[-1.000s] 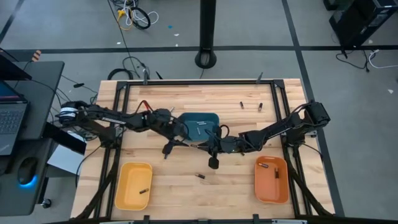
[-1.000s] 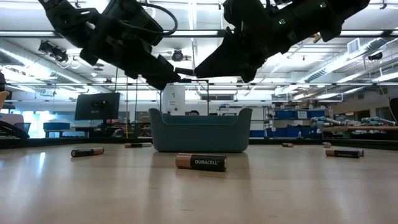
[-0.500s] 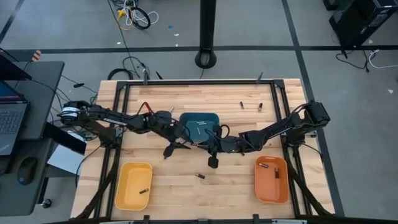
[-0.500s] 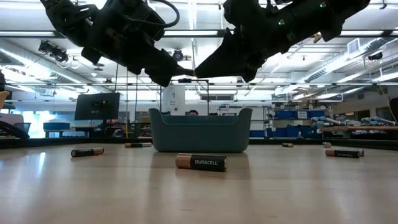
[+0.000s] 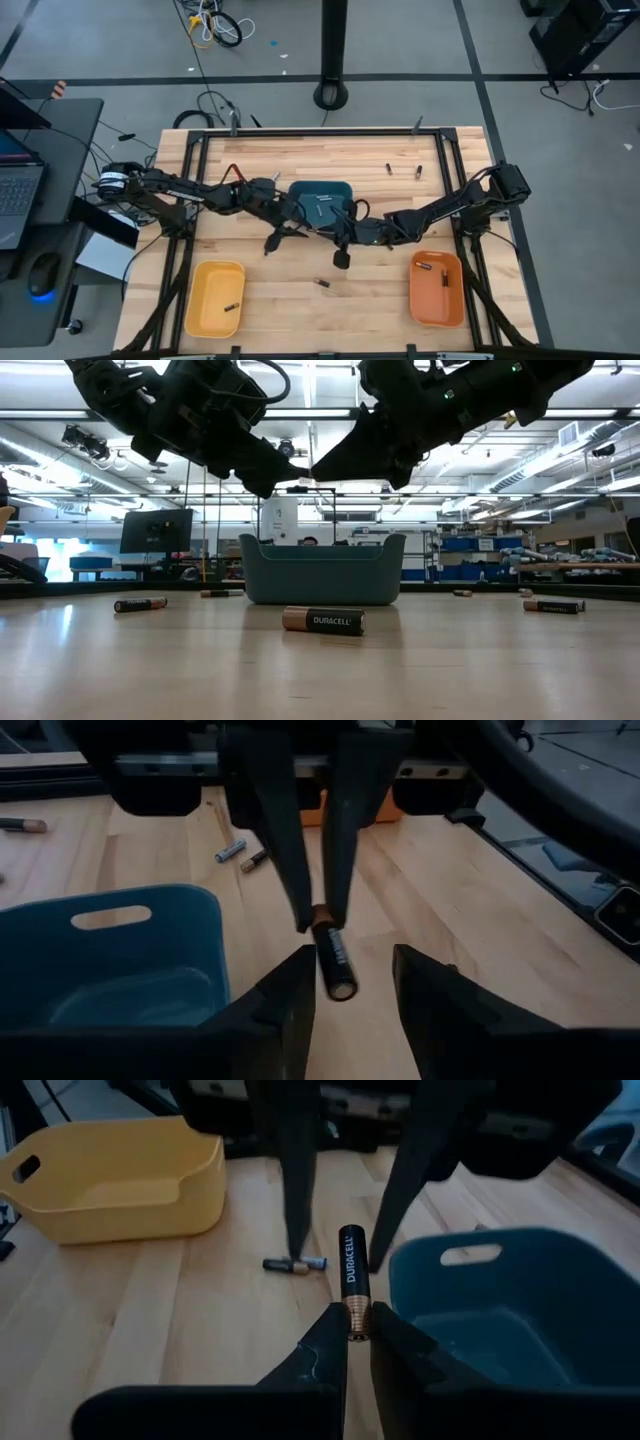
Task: Sort batteries
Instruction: Put the black battery into the yellow bin
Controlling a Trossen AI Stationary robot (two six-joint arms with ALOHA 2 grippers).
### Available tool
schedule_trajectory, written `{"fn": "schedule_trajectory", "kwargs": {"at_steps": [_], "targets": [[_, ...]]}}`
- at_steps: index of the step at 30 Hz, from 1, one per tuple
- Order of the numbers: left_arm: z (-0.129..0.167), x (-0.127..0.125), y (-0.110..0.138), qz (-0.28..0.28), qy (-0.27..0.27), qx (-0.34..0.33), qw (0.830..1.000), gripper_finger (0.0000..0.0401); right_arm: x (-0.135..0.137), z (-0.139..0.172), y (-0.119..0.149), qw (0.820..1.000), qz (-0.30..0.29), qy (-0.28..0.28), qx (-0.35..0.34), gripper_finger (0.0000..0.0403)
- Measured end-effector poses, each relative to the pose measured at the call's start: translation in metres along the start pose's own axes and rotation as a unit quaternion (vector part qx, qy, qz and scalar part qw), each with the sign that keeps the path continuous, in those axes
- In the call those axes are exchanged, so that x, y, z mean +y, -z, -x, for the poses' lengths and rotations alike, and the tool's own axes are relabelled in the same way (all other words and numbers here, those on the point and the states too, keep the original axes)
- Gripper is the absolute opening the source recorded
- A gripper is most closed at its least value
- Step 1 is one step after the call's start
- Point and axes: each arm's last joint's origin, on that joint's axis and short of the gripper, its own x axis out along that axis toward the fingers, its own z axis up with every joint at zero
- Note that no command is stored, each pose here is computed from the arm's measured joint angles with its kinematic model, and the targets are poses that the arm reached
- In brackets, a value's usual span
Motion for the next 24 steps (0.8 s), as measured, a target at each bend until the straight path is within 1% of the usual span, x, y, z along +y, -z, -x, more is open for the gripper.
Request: {"fn": "schedule_trajectory", "kwargs": {"at_steps": [12, 18, 20, 22, 24], "targets": [[0.0002, 0.0009, -0.002, -0.007, -0.011, -0.011, 1.0, 0.0053, 0.0004, 0.0001, -0.0018, 1.0, 0.002, -0.001, -0.009, 0.0038], [0.0002, 0.001, -0.0016, -0.009, -0.013, -0.009, 1.0, 0.0046, 0.0004, 0.0001, -0.0016, 1.0, 0.002, 0.0, -0.008, 0.0038], [0.0001, 0.0012, -0.0015, -0.012, -0.02, -0.008, 1.0, 0.0046, 0.0002, 0.0, -0.0014, 1.0, 0.002, 0.0, -0.007, 0.0038], [0.0001, 0.0017, -0.0011, -0.027, -0.029, -0.005, 0.999, 0.0045, 0.0001, 0.0, -0.0013, 1.0, 0.002, 0.001, -0.007, 0.0039], [0.0002, 0.0024, -0.0011, -0.034, -0.042, -0.003, 0.999, 0.0045, -0.0001, 0.0, -0.0009, 1.0, 0.003, 0.001, -0.005, 0.0046]]}}
